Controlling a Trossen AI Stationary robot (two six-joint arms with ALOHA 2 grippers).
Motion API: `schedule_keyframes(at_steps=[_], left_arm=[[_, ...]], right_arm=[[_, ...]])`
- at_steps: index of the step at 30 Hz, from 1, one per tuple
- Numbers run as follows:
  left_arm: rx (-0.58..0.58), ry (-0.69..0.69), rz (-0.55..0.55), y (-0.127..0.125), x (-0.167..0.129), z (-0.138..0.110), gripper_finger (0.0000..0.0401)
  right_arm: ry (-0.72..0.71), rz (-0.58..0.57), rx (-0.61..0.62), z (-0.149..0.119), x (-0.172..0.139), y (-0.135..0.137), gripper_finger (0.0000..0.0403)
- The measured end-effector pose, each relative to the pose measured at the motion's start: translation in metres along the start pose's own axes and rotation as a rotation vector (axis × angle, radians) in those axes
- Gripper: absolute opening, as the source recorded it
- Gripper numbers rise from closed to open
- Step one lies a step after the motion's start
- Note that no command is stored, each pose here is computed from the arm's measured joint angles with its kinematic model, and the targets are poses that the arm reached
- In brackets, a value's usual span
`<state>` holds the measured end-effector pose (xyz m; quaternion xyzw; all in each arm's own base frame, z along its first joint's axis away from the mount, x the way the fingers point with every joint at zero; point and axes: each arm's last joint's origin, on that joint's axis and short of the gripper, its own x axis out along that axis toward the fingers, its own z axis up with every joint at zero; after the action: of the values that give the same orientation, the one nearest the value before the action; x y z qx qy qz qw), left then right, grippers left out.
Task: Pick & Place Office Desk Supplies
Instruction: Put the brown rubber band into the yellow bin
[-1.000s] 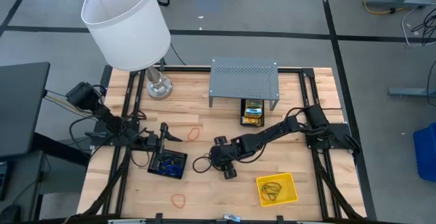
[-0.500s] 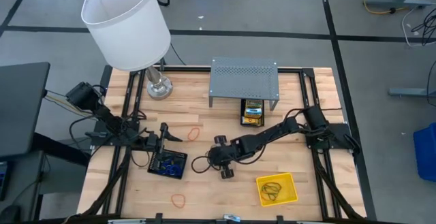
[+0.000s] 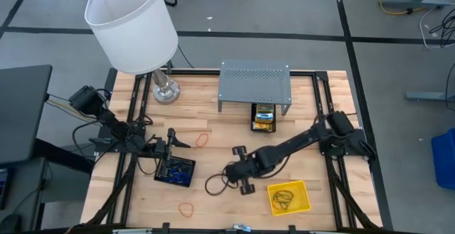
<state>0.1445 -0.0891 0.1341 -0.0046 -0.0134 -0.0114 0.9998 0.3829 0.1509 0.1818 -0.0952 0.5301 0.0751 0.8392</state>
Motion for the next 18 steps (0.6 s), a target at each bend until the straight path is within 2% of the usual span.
schedule_keyframes(at_steps=[11, 15, 18], left_arm=[[-0.002, -0.003, -0.001, 0.0, 0.0, 0.0, 0.0252], [0.001, 0.0, -0.001, 0.0, 0.0, 0.0, 0.0252], [0.002, 0.0, -0.001, 0.0, 0.0, 0.0, 0.0252]], right_arm=[[0.221, 0.026, 0.043, 0.01, -0.087, 0.048, 0.0], [0.302, -0.008, 0.087, 0.006, -0.121, 0.06, 0.0], [0.343, -0.091, 0.11, 0.002, -0.146, 0.066, 0.0]])
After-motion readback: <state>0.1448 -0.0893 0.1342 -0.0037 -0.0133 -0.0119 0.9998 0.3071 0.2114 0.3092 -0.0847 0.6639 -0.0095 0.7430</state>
